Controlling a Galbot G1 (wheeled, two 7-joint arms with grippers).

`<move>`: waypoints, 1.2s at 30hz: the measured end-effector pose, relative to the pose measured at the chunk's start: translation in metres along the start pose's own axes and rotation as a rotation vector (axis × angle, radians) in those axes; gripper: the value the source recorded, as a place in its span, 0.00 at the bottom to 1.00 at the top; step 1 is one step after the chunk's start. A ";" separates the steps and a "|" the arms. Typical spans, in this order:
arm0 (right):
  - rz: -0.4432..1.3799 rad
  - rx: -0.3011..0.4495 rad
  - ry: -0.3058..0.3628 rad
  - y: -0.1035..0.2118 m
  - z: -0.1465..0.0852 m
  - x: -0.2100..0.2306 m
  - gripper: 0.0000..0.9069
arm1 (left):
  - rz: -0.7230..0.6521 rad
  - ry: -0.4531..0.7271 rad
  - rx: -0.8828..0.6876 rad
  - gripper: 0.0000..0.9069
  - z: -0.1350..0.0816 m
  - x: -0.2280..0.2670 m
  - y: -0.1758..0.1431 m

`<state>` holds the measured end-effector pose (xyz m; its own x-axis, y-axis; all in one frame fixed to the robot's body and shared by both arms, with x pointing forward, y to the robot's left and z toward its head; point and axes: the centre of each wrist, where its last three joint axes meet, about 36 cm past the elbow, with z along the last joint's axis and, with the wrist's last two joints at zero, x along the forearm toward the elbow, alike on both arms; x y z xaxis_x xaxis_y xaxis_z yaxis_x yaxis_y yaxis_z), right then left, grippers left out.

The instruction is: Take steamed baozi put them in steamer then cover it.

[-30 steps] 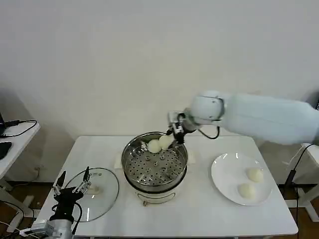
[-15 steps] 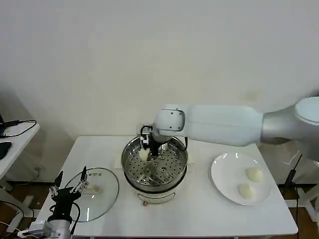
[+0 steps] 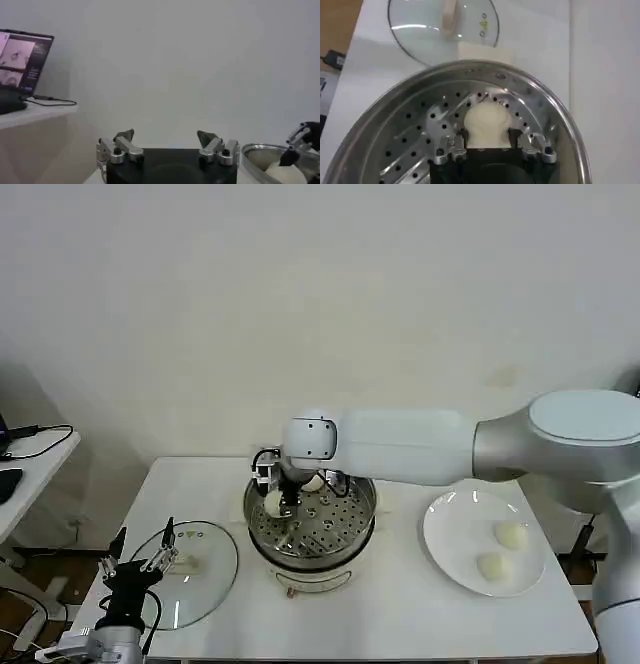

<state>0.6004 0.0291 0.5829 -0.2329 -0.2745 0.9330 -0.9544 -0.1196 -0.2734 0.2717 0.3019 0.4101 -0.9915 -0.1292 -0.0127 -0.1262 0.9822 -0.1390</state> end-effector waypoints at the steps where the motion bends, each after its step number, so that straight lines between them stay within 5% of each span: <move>1: 0.000 0.000 0.003 0.000 -0.001 -0.002 0.60 | 0.001 -0.001 0.000 1.00 -0.001 0.000 0.000; 5: -0.002 0.000 0.012 0.001 -0.001 -0.007 0.61 | 0.003 -0.004 0.000 1.00 -0.002 0.000 -0.001; 6: 0.000 0.001 0.013 0.000 -0.002 -0.008 1.00 | 0.003 -0.005 0.001 1.00 -0.002 0.000 -0.001; 25: 0.064 0.018 0.000 -0.010 0.009 0.036 1.00 | 0.008 0.005 0.005 1.00 -0.007 0.002 -0.006; 30: 0.103 0.062 0.023 -0.008 0.042 0.075 1.00 | 0.017 0.021 0.007 1.00 -0.009 0.002 -0.008; 36: 0.139 0.084 0.058 0.005 0.116 0.116 1.00 | 0.034 0.036 0.002 1.00 -0.011 0.002 -0.015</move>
<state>0.5908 -0.1134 0.6623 -0.3742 -0.2391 0.8960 -0.8938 -0.1645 -0.4172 0.2709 0.2883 0.4227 -0.9957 -0.0910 0.0179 -0.0927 0.9856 -0.1413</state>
